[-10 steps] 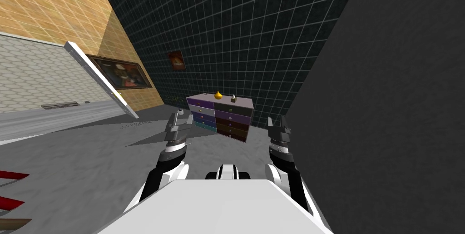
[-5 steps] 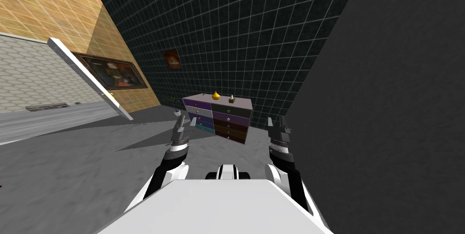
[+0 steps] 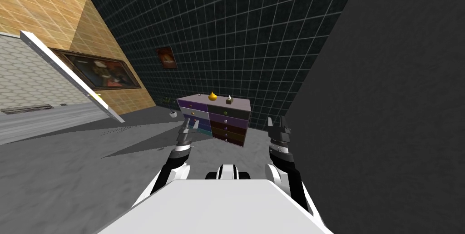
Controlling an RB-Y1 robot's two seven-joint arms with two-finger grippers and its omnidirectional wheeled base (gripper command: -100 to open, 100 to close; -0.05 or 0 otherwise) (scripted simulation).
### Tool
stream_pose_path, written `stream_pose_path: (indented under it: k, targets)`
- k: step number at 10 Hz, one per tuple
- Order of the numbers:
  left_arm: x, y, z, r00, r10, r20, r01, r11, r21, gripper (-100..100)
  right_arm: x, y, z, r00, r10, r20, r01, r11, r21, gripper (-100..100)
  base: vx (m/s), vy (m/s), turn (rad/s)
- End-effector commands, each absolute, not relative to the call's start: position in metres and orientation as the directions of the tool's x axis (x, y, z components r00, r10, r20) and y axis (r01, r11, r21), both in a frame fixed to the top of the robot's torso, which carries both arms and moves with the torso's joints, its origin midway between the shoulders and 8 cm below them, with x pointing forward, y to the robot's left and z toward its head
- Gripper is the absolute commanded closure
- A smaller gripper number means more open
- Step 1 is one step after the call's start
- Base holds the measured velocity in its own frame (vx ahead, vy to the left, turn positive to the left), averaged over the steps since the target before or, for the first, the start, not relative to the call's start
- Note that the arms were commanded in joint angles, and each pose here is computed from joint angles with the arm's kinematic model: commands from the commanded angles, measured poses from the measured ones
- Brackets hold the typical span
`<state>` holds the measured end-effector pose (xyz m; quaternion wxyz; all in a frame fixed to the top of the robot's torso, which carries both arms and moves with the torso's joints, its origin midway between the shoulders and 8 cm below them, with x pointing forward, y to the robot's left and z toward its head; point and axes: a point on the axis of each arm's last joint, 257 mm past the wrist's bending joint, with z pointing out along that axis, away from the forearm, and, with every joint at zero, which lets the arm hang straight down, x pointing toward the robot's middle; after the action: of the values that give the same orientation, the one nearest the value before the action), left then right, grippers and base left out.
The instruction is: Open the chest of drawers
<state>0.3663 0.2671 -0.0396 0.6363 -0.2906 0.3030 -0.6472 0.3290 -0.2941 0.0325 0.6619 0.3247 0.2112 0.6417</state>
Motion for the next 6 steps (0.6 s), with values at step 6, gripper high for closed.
stream_pose_path:
  k: [6]
  targets:
    - [0.391,0.272,-0.109,-0.028,-0.999,0.026,0.545,-0.036,-0.838,-100,0.329,-0.294,0.033,0.087,0.987,0.137,-0.712,-0.034,0.701,0,0.122,-0.059,-0.037]
